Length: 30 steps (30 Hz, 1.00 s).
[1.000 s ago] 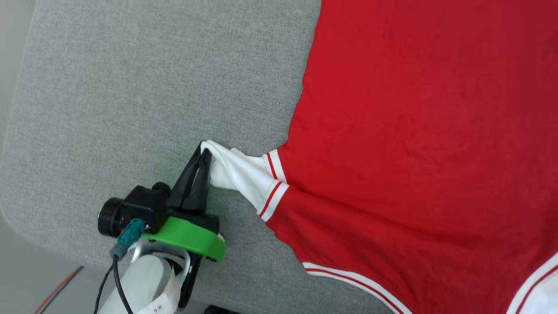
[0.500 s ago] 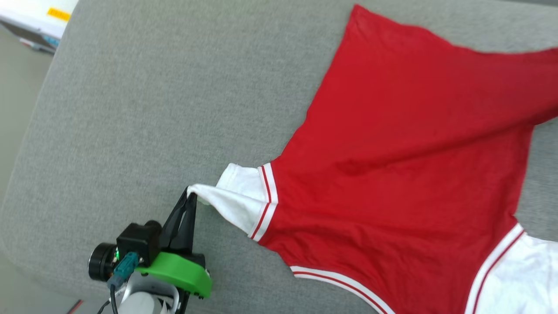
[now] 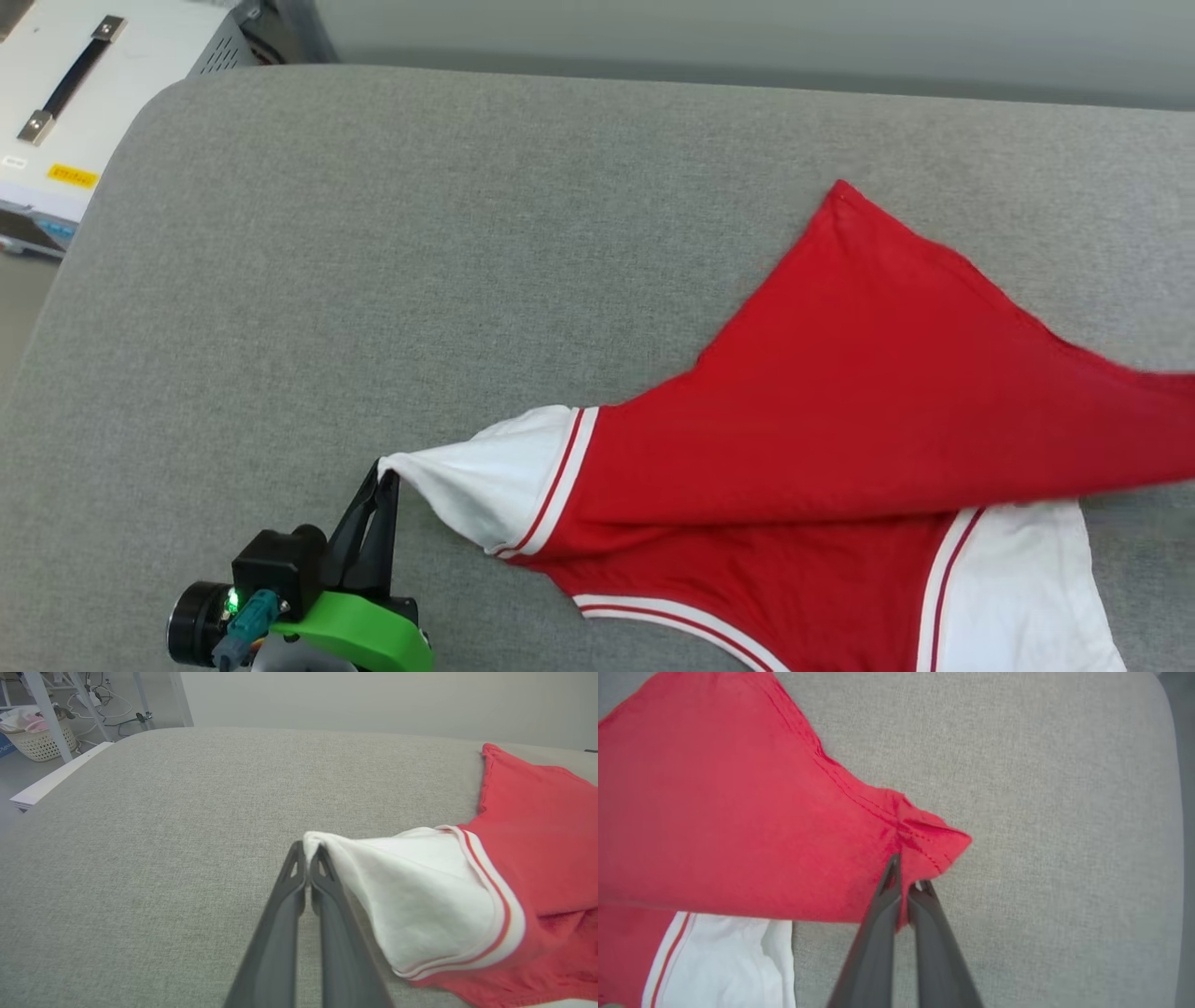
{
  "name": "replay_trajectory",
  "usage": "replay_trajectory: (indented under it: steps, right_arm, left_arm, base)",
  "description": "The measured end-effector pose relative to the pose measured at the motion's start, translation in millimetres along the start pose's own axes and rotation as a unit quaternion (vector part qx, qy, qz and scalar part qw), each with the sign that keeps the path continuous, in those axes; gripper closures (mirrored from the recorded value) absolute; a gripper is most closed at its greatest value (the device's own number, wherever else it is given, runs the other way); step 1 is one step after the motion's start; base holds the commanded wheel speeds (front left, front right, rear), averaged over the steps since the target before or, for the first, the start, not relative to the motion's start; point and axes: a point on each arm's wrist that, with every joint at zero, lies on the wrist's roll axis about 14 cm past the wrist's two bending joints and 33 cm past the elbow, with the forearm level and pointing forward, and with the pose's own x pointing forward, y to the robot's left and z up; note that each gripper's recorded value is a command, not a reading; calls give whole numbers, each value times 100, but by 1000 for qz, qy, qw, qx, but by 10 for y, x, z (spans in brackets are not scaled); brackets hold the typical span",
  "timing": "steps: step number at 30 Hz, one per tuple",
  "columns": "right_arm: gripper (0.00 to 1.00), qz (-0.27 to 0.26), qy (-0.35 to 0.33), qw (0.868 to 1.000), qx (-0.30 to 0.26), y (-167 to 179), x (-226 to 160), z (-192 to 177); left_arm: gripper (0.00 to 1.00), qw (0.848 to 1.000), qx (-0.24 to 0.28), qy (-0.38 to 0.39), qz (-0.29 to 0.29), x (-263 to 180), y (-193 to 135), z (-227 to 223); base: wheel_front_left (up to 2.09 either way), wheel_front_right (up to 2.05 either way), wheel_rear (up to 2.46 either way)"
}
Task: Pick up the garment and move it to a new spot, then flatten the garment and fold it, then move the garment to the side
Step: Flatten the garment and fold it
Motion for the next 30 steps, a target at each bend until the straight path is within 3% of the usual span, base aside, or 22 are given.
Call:
replay_trajectory:
  steps: [7, 8, 9, 13, 15, 16, 18, 19, 24, 30]
  right_arm:
    - [100, -8, 81, 993, 84, 100, -336, -1049]
    - [100, -6, 96, 991, 97, 154, -370, -1205]
    - [100, 8, 140, 981, 137, 374, -428, -1613]
    - [100, 18, 167, 972, 167, 532, -463, -1842]
    - [100, 13, 163, 972, 167, 515, -462, -1835]
    - [84, 11, 157, 973, 166, 507, -457, -1811]
    - [15, 8, 147, 975, 165, 490, -454, -1764]
    - [0, 9, 127, 979, 162, 479, -442, -1643]
    - [0, 10, 20, 993, 115, 364, -342, -862]
    - [0, 28, -76, 996, 34, 415, -232, 59]
  left_arm:
    - [100, 1000, 2, -5, -16, -26, -93, 43]
    - [100, 1000, 2, -6, -17, -28, -100, 49]
    - [100, 1000, 3, -6, -17, -39, -103, 47]
    - [100, 1000, 0, -3, -16, -47, -100, 30]
    - [100, 1000, 0, -1, -17, -42, -105, 21]
    - [100, 1000, 0, 0, -18, -40, -110, 17]
    - [100, 1000, 0, 1, -19, -35, -120, 15]
    - [100, 1000, 0, 2, -21, -35, -129, 13]
    - [100, 1000, -1, 5, -23, -41, -154, 2]
    - [100, 1000, -3, 9, -23, -11, -167, -13]
  base:
    - [0, 0, 0]
    - [0, 0, 0]
    - [0, 0, 0]
    - [0, 0, 0]
    - [0, 0, 0]
    - [0, 0, 0]
    - [0, 0, 0]
    - [0, 0, 0]
    - [0, 0, 0]
    - [0, 0, 0]
